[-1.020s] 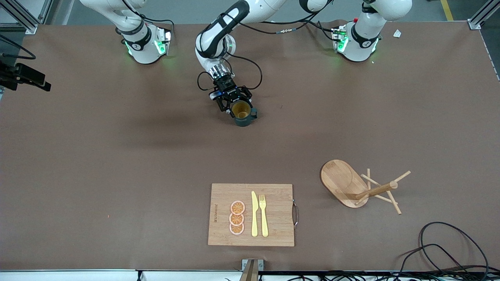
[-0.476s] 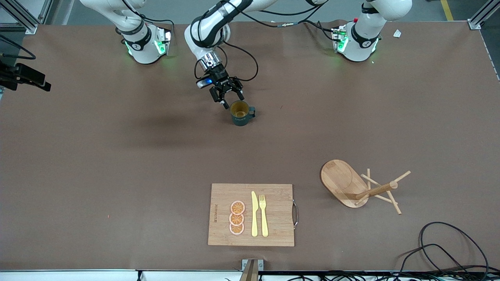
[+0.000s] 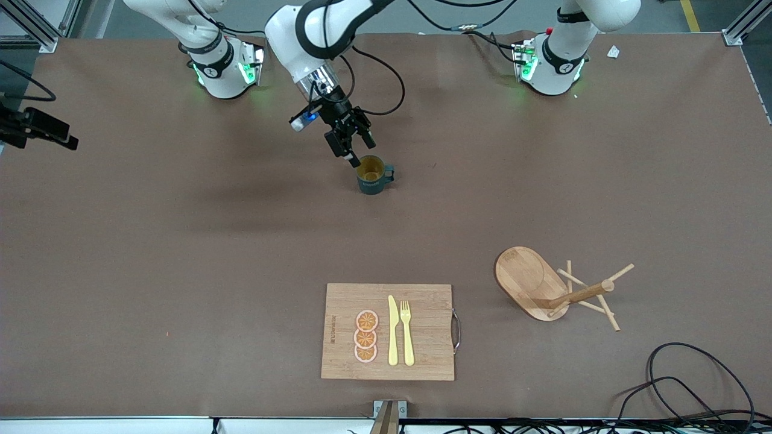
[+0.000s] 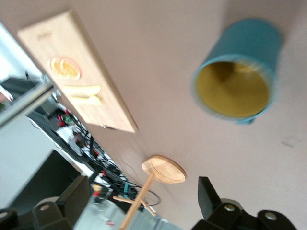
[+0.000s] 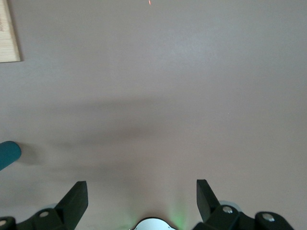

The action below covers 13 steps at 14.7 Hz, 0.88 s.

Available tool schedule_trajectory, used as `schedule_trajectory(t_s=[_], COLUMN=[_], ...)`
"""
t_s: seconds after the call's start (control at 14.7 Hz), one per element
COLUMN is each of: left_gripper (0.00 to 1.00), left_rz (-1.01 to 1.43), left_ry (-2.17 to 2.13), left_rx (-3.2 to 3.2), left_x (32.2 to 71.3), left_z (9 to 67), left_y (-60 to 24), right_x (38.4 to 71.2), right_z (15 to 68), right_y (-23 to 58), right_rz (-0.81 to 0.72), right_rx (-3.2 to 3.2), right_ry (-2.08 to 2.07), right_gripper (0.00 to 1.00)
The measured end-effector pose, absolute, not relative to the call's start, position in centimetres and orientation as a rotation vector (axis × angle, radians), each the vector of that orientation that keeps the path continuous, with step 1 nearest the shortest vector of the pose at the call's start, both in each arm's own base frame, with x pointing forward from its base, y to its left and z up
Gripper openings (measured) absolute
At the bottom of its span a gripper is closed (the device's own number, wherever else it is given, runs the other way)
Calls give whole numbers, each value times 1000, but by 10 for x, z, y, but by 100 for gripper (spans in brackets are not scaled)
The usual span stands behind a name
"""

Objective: Transfer cup from left to right arm and place
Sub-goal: 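Set the mug down upright and open the left gripper, then move the right gripper over the mug while the left gripper withdraws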

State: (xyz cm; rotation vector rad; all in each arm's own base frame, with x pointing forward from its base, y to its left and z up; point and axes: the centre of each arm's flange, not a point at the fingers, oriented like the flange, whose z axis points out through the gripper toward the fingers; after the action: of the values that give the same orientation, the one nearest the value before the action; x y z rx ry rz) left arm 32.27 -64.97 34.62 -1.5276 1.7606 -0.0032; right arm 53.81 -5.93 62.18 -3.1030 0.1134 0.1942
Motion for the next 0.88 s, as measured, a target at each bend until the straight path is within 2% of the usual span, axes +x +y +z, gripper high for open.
schedule_trajectory(t_s=[0.2,0.41,0.61,0.88], left_gripper=[100,100,100,100], left_rz=[-48,-107,-139,-156], left_ry=[1723,1661,1577,1392], left_rx=[-1788,-2013,-2256,-2546], left_x=[401,473,534,605], left_z=[414,460,481,508], left_y=[-601,-544,-483,-381], right_x=[559,568,571,561], right_z=[580,562,547,498], right_y=[-66,-47,11,112], right_rz=[294,340,347,371], right_rx=[-3095,-3094,-3100,-3065], right_ry=[128,103,211,378], right_gripper=[100,100,100,100])
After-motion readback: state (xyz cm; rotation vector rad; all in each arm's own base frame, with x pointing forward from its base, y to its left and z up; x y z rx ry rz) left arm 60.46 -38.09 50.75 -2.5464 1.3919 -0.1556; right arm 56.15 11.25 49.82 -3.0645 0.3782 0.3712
